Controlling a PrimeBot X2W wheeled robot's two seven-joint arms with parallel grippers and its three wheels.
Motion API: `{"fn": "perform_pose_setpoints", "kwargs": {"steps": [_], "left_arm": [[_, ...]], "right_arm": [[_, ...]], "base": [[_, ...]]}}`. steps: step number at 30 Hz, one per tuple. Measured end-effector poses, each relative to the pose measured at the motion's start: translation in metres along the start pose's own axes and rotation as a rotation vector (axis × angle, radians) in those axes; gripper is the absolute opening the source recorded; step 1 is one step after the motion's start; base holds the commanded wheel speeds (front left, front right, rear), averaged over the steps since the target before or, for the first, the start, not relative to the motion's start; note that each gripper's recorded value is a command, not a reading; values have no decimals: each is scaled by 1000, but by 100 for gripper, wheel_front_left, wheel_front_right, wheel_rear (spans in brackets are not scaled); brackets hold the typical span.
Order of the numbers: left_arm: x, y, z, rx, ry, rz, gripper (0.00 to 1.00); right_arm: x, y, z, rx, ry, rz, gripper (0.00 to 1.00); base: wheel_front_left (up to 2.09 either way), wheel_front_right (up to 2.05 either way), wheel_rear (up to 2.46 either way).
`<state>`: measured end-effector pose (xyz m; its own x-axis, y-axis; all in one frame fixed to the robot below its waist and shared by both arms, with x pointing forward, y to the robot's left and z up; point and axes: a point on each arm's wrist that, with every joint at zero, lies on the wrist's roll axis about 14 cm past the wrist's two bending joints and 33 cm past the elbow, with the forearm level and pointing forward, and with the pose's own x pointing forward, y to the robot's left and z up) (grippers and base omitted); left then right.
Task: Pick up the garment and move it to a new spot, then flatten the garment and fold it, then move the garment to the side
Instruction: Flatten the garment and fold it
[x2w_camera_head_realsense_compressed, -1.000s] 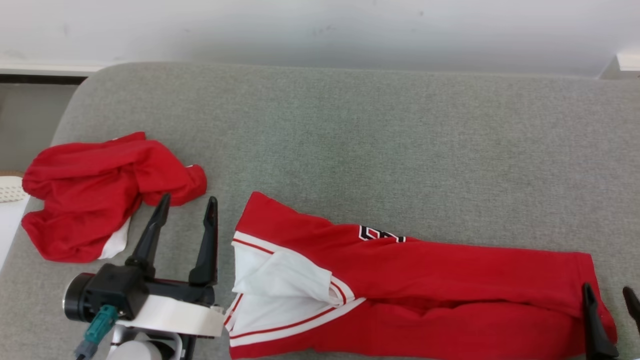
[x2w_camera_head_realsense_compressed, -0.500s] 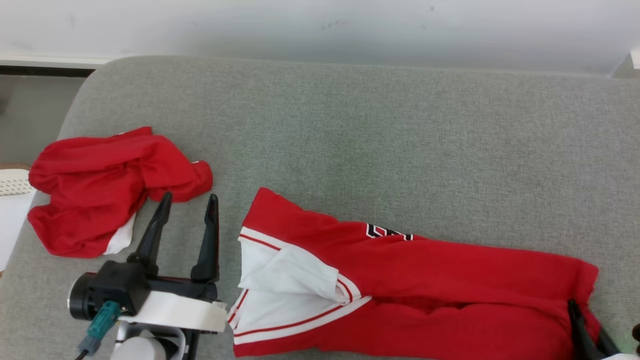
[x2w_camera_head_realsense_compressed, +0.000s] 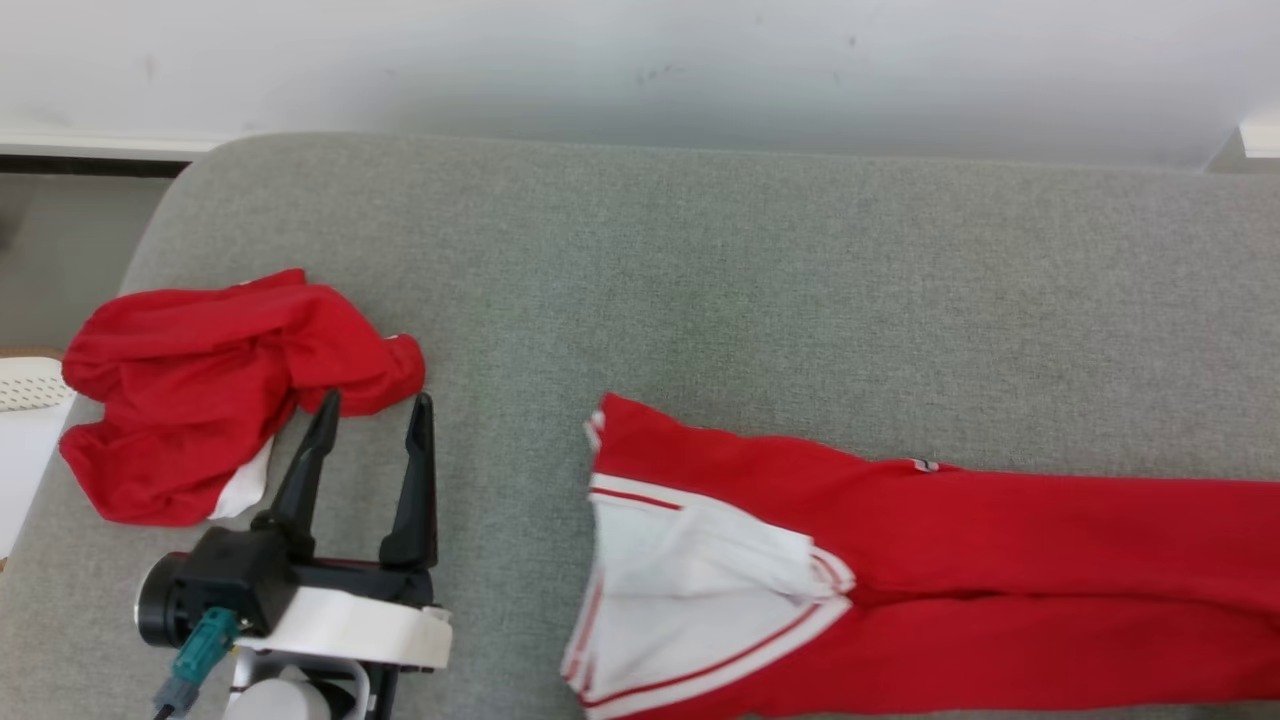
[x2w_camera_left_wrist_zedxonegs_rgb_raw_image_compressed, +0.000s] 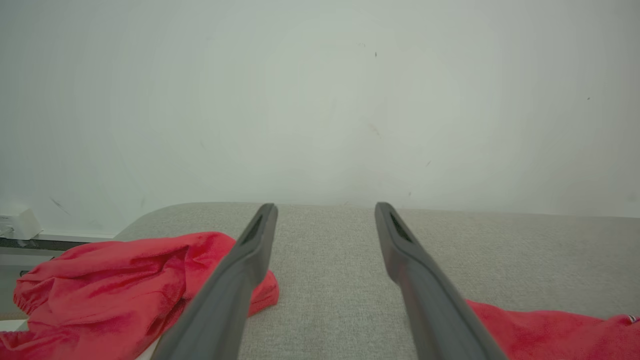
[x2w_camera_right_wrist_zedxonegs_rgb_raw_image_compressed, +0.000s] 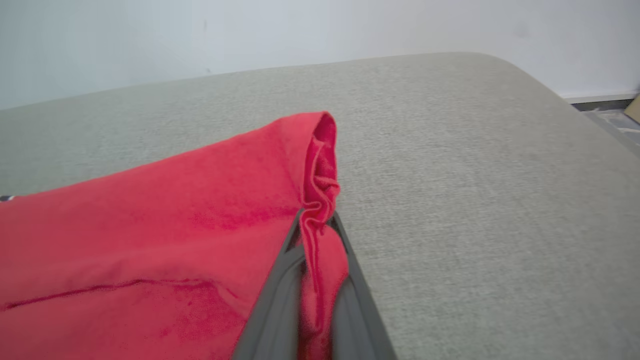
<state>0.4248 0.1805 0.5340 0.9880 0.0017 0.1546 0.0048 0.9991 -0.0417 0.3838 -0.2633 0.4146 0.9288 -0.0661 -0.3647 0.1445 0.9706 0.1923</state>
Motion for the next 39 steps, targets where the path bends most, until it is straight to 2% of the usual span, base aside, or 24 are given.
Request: {"fn": "perform_pose_setpoints", "kwargs": {"steps": [1, 3, 5, 8, 12, 18, 24, 28, 33, 34, 35, 36, 39], "left_arm": [[-1, 0, 1, -1, -3, 1, 100], [-3, 0, 2, -3, -5, 1, 100], [-5, 0, 3, -3, -5, 3, 100], [-8, -1, 6, -4, -9, 1, 100], [-10, -5, 9, -8, -17, -14, 100], [-10, -8, 9, -9, -9, -28, 100], [-11, -3, 5, -8, 7, -15, 100], [-14, 2, 2, -10, 20, 2, 100], [-16, 9, -5, -9, 39, 28, 100], [-15, 11, -7, -10, 41, 33, 100], [-15, 11, -8, -11, 44, 37, 100], [-15, 12, -10, -11, 49, 41, 100], [-15, 13, -15, -13, 62, 46, 100]], "right_arm": [[-4, -17, 9, -12, -14, -41, 0], [-6, -24, 17, -23, -21, -57, 0], [-8, -21, 25, -42, -34, -45, 0], [-10, 3, 37, -57, -53, 11, 0], [-13, 59, 46, -59, -54, 137, 0], [-21, 173, 41, -7, -19, 445, 0], [-39, 271, 10, 59, 84, 743, 0], [-51, 311, -13, 100, 142, 870, 0], [-44, 329, -33, 113, 176, 910, 0], [-42, 331, -36, 116, 179, 913, 32], [-41, 334, -39, 116, 184, 918, 88], [-40, 336, -41, 117, 186, 924, 100], [-40, 344, -35, 139, 146, 951, 100]], "base": [[0, 0, 0], [0, 0, 0], [0, 0, 0], [0, 0, 0], [0, 0, 0], [0, 0, 0], [0, 0, 0], [0, 0, 0], [0, 0, 0], [0, 0, 0], [0, 0, 0], [0, 0, 0], [0, 0, 0]]}}
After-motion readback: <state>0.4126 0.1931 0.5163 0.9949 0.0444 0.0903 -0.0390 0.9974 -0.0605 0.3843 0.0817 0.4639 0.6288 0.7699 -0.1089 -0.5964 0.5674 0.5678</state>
